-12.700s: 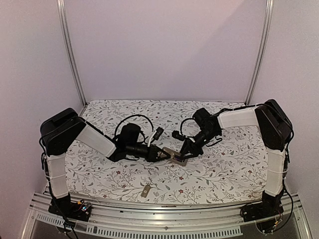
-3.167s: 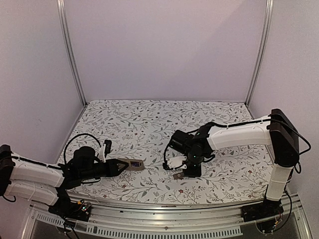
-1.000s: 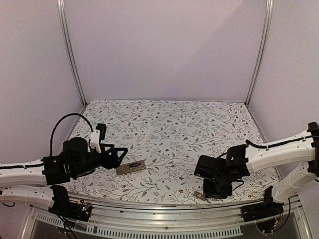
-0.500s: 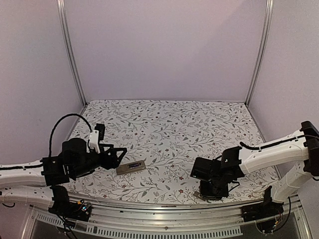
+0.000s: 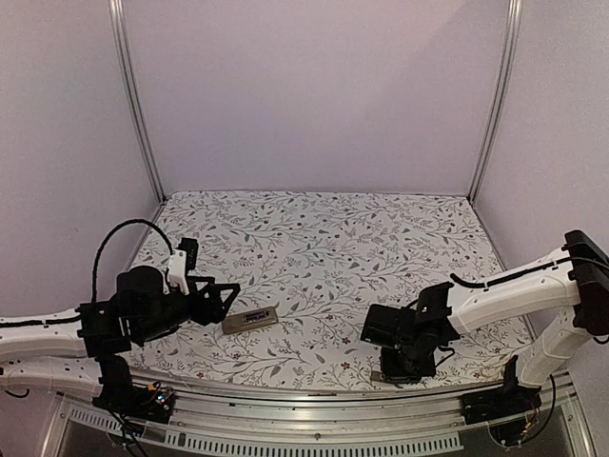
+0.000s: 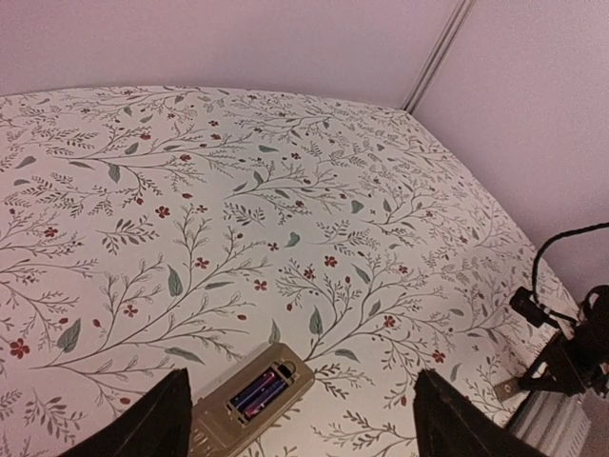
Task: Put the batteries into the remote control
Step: Pick up the battery cover at the center of the board.
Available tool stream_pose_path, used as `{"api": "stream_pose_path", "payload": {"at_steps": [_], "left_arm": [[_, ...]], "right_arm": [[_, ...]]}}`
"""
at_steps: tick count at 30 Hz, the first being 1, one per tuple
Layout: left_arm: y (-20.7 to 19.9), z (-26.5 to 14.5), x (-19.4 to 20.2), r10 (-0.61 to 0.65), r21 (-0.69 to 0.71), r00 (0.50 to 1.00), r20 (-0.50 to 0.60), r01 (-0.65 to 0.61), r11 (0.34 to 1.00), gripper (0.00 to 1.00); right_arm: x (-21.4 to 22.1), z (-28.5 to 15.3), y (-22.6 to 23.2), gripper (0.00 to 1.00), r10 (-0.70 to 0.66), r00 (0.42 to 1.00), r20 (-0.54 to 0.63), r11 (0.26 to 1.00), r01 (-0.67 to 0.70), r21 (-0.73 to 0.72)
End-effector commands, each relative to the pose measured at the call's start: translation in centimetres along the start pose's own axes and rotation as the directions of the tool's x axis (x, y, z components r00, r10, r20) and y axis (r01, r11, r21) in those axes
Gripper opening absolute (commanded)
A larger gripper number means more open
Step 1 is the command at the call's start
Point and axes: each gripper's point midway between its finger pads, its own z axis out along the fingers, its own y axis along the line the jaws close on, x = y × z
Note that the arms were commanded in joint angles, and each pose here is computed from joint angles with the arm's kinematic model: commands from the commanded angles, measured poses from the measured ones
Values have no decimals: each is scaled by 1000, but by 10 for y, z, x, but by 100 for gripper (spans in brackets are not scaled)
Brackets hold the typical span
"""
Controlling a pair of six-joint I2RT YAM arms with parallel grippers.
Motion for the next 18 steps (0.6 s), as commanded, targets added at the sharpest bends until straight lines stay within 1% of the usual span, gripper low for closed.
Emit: {"api": "stream_pose_path", "payload": {"at_steps": [1, 14, 18], "left_arm": [[3, -2, 10, 7, -7, 1000, -18, -7, 1000, 80], [2, -3, 8, 12, -3, 1000, -12, -12, 1000, 79], [1, -3, 7, 17, -1, 1000, -10, -17, 1000, 79]], "right_arm": [[-5, 3, -8, 7, -12, 1000, 21, 999, 12, 38], [-11, 7, -14, 7, -28, 999, 24, 998, 26, 56], [-10, 10, -13, 4, -38, 999, 19, 998, 36, 57]]}}
